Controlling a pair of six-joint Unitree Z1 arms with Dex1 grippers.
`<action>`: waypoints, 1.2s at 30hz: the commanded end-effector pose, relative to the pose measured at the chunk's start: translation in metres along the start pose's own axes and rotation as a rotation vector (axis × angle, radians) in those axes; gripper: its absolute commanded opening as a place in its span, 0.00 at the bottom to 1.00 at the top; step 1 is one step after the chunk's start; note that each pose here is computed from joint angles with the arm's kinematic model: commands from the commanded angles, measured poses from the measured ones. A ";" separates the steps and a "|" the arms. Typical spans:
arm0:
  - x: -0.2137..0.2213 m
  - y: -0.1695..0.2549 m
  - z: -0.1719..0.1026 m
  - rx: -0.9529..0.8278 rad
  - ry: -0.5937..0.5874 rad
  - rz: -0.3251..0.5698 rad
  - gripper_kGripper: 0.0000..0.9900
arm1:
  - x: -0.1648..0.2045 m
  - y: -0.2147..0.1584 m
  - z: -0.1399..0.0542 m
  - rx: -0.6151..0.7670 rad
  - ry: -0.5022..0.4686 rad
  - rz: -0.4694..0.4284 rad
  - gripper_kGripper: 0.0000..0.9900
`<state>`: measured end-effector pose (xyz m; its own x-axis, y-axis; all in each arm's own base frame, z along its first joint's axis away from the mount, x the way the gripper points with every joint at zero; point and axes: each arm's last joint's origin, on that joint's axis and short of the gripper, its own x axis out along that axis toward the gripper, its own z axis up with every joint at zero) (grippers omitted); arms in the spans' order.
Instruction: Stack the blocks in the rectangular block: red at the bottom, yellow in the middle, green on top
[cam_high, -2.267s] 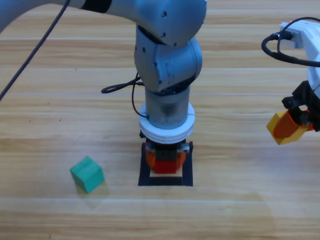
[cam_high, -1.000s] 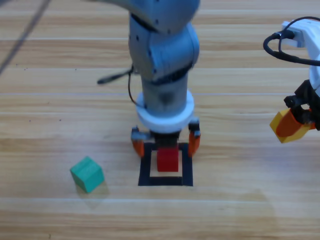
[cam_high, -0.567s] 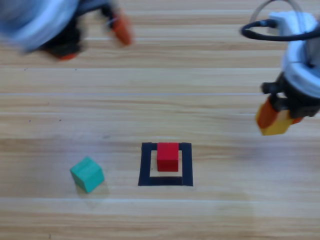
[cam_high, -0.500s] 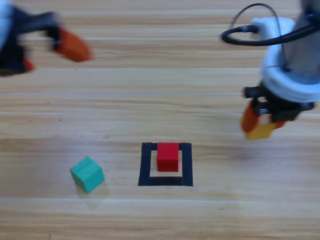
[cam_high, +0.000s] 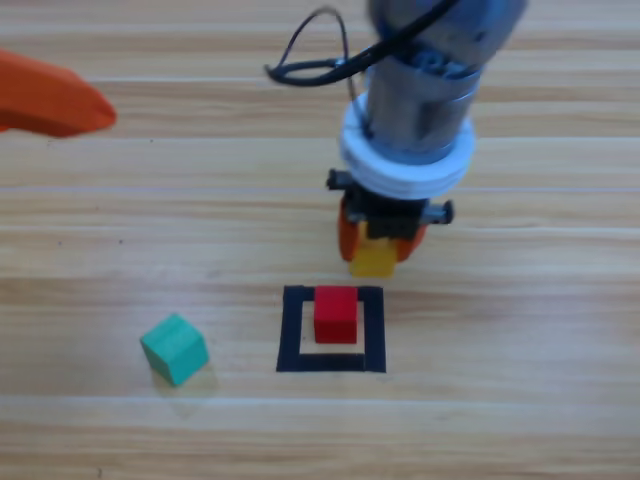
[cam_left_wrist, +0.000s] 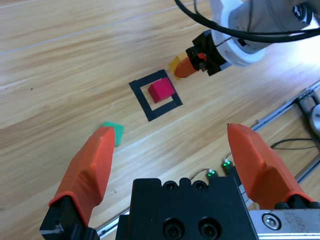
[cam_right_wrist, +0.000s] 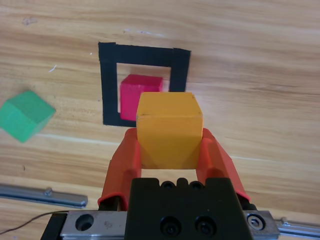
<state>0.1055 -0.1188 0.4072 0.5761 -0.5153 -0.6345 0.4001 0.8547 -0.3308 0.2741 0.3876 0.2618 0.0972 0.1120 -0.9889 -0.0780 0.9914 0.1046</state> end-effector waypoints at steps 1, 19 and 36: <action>0.040 0.009 -0.011 -0.011 0.059 0.190 0.97 | 0.060 0.031 -0.009 0.007 0.074 -0.071 0.15; 0.050 0.008 -0.021 -0.006 0.145 0.126 0.99 | 0.079 0.045 -0.007 0.034 0.094 -0.104 0.15; 0.059 0.009 -0.024 -0.019 0.149 0.133 0.99 | 0.070 0.049 -0.018 0.010 0.100 -0.109 0.15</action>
<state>0.1253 -0.1401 0.3597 0.5180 -0.3978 -0.7573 0.3271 0.9101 -0.2544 0.2731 0.4289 0.2246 0.0498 0.0508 -0.9975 -0.0369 0.9981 0.0489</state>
